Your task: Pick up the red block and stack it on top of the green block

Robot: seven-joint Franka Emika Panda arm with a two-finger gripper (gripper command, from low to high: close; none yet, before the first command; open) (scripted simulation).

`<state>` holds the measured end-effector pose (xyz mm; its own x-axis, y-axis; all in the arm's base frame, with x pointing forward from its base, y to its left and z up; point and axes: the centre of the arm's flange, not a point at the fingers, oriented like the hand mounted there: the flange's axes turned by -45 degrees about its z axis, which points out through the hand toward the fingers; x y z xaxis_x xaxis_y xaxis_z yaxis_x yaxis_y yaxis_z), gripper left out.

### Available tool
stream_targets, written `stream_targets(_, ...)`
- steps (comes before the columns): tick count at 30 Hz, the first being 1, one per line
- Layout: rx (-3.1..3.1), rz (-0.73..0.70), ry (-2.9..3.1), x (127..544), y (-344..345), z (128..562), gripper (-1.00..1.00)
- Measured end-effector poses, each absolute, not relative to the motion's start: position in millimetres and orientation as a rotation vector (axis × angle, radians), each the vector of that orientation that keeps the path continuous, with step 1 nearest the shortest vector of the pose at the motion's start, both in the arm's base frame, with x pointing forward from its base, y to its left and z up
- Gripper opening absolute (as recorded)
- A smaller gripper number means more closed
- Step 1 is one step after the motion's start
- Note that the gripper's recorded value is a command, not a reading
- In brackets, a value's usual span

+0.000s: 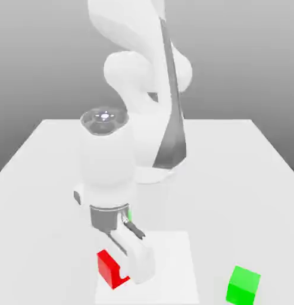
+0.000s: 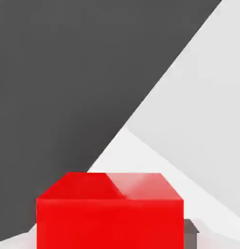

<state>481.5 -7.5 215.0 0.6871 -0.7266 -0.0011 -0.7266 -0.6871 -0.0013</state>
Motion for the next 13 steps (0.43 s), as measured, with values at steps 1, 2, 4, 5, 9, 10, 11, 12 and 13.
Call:
stream_targets(1, -2.909, 0.002, 1.182, 484, 17, 219, -1.00)
stream_targets(2, -2.932, 0.002, 1.123, 486, 42, 223, -1.00)
stream_targets(4, -2.975, 0.001, 1.004, 485, 92, 231, -1.00)
stream_targets(5, -2.994, 0.000, 0.944, 483, 117, 234, -1.00)
stream_targets(9, -3.039, -0.004, 0.785, 476, 183, 201, -1.00)
stream_targets(10, -3.042, -0.002, 0.775, 474, 186, 189, 1.00)
stream_targets(11, -3.042, -0.003, 0.775, 474, 186, 189, 1.00)
stream_targets(12, -3.042, -0.003, 0.775, 474, 186, 189, 1.00)
stream_targets(13, -3.042, -0.003, 0.775, 474, 186, 189, 1.00)
